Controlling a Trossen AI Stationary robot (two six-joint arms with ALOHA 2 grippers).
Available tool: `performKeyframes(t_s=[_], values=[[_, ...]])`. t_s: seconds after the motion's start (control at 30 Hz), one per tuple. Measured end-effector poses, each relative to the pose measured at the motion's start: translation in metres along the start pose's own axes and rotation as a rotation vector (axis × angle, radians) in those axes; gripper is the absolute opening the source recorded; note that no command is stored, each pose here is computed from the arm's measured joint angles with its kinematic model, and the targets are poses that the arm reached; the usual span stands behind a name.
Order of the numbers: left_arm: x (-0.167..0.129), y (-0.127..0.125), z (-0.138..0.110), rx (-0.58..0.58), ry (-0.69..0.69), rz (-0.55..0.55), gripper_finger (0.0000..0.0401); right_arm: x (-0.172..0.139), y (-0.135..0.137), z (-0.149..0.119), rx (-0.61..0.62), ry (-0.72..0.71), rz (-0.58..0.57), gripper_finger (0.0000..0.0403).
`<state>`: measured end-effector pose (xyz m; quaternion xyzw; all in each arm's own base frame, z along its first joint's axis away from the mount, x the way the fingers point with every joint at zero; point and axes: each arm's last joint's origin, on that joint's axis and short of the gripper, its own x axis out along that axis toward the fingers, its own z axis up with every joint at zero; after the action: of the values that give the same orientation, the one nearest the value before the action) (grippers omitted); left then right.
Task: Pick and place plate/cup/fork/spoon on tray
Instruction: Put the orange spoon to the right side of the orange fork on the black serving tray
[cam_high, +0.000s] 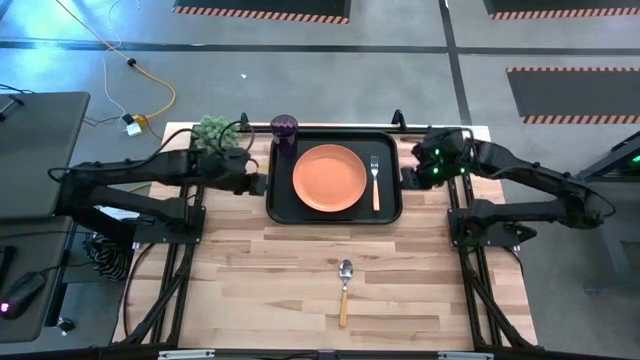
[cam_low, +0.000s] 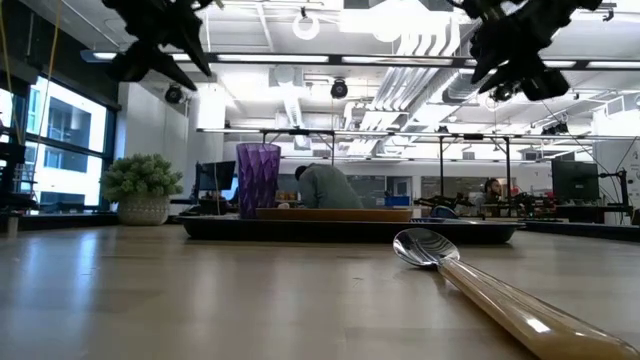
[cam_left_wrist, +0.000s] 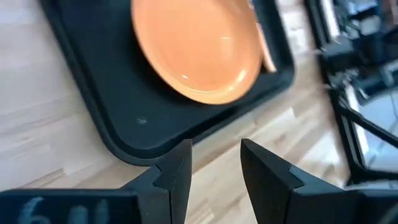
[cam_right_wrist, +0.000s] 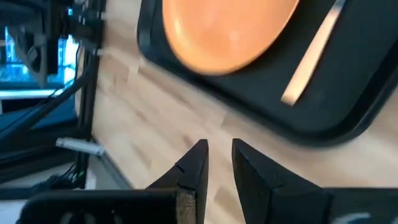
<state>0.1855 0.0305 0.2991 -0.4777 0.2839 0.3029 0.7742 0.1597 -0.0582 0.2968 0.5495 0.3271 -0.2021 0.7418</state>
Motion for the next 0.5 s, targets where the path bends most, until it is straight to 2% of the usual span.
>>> performKeyframes(t_s=[0.17,0.37,0.5], values=[[-0.011,-0.002,-0.006,0.071,0.002,-0.051,0.0125,0.009,0.017,-0.027,0.073,0.057,0.004,0.0064],[-0.012,-0.002,-0.008,0.179,0.006,-0.060,0.0125,0.016,0.035,-0.063,0.162,0.069,0.008,0.0064],[-0.012,-0.002,-0.008,0.231,0.004,-0.060,0.0125,0.024,0.050,-0.083,0.182,0.060,0.057,0.0064]])
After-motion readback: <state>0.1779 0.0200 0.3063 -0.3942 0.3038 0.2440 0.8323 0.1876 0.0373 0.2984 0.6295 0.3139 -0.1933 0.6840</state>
